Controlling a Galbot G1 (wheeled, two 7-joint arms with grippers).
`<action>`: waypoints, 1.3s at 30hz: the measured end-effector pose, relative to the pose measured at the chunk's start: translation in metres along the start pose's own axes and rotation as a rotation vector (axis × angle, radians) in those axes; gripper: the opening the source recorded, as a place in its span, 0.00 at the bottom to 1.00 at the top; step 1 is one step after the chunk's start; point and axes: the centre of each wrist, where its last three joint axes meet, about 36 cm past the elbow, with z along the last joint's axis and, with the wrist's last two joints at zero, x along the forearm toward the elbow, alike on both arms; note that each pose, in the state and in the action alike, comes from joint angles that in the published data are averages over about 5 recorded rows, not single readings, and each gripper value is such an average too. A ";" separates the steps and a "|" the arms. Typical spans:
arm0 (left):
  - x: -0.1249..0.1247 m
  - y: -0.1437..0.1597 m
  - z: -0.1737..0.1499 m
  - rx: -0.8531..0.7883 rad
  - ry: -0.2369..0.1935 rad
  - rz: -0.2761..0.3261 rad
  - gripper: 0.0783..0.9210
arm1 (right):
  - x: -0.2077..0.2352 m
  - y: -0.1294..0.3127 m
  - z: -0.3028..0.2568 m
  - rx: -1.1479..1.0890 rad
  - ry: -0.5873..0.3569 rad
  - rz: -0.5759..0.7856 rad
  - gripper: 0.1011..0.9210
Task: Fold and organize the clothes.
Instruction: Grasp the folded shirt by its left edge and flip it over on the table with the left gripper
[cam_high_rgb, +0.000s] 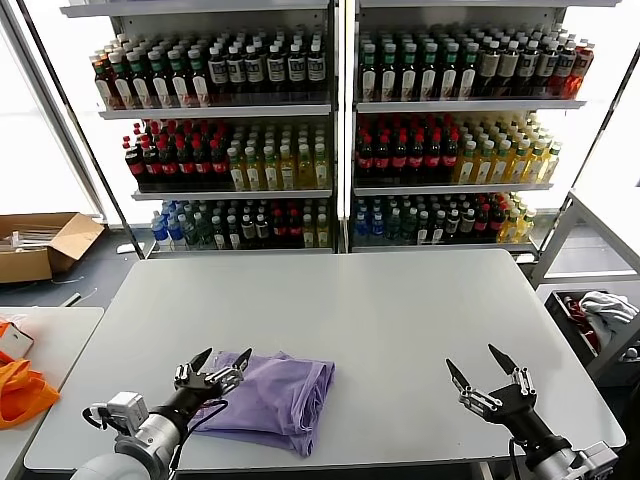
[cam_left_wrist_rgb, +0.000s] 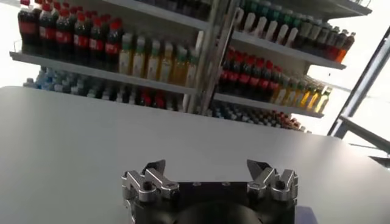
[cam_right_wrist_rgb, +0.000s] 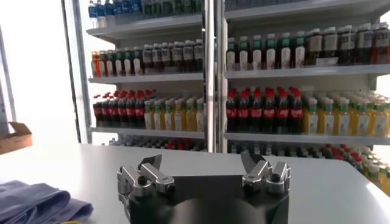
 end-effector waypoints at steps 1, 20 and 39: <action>-0.001 0.004 0.001 -0.003 0.006 -0.013 0.88 | 0.001 0.000 0.000 0.000 0.001 0.001 0.88; -0.027 0.030 0.042 0.048 0.132 -0.084 0.88 | 0.004 -0.007 0.008 0.003 0.015 0.014 0.88; -0.029 0.029 0.061 0.110 0.131 -0.063 0.31 | 0.007 -0.007 0.011 -0.003 0.013 0.031 0.88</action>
